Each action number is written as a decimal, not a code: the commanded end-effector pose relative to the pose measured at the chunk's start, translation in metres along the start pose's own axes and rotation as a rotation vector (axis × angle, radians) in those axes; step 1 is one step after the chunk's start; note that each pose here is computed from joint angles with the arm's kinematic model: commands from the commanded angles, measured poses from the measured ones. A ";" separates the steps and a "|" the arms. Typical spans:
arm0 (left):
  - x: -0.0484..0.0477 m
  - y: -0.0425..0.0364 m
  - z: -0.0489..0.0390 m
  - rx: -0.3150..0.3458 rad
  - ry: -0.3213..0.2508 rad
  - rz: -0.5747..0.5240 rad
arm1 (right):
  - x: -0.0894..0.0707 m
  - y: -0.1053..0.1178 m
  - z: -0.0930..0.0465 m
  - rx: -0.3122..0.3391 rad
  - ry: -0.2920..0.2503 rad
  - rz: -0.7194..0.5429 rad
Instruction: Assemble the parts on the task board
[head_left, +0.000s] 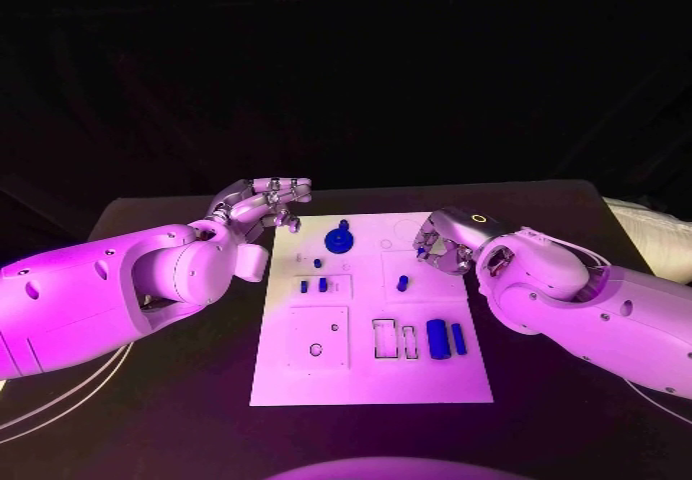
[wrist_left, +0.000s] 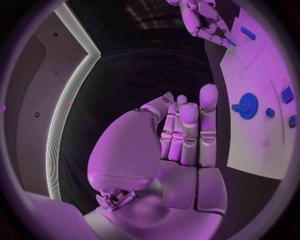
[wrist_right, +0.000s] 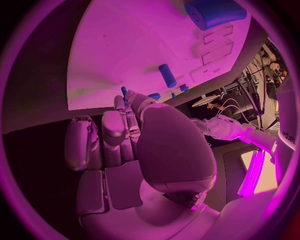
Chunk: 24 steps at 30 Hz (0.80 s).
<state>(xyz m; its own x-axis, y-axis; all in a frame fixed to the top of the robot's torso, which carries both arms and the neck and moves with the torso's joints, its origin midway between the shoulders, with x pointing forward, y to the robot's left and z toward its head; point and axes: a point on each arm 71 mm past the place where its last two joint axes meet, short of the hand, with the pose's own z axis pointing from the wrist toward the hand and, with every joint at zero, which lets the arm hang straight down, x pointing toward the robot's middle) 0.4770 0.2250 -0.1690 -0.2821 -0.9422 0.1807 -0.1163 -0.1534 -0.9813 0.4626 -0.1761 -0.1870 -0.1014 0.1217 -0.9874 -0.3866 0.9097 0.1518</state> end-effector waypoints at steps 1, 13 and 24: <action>0.0006 -0.0012 0.0004 0.013 0.006 0.003 | -0.005 0.006 -0.005 -0.012 -0.018 0.032; 0.0021 -0.0010 0.0014 0.021 0.006 0.003 | -0.007 0.078 -0.031 -0.205 -0.003 0.127; 0.0089 -0.0010 0.0024 0.033 0.020 -0.001 | 0.019 0.118 -0.038 -0.315 0.036 0.170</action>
<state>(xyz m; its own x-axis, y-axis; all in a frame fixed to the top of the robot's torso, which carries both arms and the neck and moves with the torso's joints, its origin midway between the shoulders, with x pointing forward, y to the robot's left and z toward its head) 0.4772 0.2192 -0.1688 -0.2908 -0.9391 0.1831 -0.1082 -0.1578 -0.9815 0.3832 -0.0851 -0.1837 -0.2230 0.2539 -0.9412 -0.5951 0.7292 0.3377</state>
